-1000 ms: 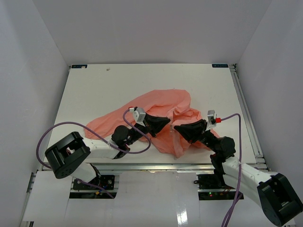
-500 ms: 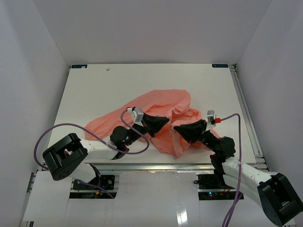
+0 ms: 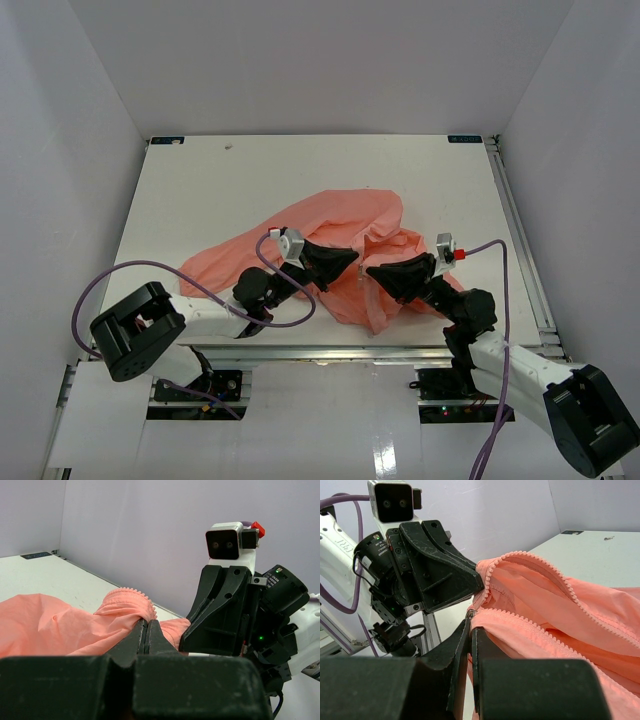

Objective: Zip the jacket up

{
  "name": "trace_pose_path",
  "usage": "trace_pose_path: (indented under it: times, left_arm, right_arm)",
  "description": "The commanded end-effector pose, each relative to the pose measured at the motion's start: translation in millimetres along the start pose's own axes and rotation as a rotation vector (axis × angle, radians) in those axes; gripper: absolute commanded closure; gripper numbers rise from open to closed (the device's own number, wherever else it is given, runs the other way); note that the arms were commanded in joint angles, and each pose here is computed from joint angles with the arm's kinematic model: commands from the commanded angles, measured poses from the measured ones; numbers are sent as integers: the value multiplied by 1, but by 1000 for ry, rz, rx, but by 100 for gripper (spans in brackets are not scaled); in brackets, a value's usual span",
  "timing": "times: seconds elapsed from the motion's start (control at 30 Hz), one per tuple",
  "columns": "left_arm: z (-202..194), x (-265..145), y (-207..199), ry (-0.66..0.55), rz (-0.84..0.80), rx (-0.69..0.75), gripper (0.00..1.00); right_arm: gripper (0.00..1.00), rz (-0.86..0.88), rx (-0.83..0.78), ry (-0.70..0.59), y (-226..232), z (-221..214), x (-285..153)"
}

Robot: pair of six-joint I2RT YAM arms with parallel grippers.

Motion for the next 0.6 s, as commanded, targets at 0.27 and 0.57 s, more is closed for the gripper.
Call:
trace_pose_path:
  times: [0.27, 0.57]
  left_arm:
    - [86, -6, -32, -453, -156, 55, 100]
    - [86, -7, -33, -450, -161, 51, 100]
  right_arm:
    - [92, -20, -19, -28, -2, -12, -18]
    - [92, -44, -22, -38, -5, -11, -17]
Point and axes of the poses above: each gripper's point midway between its finger pads, its own x axis out along the fingers, its own y axis along the line the jaws close on, z = x × y, the point moved 6 cm from there along -x, back along the fingers, and after that the axes turned 5 degrees about x, right-handed, at the moved point
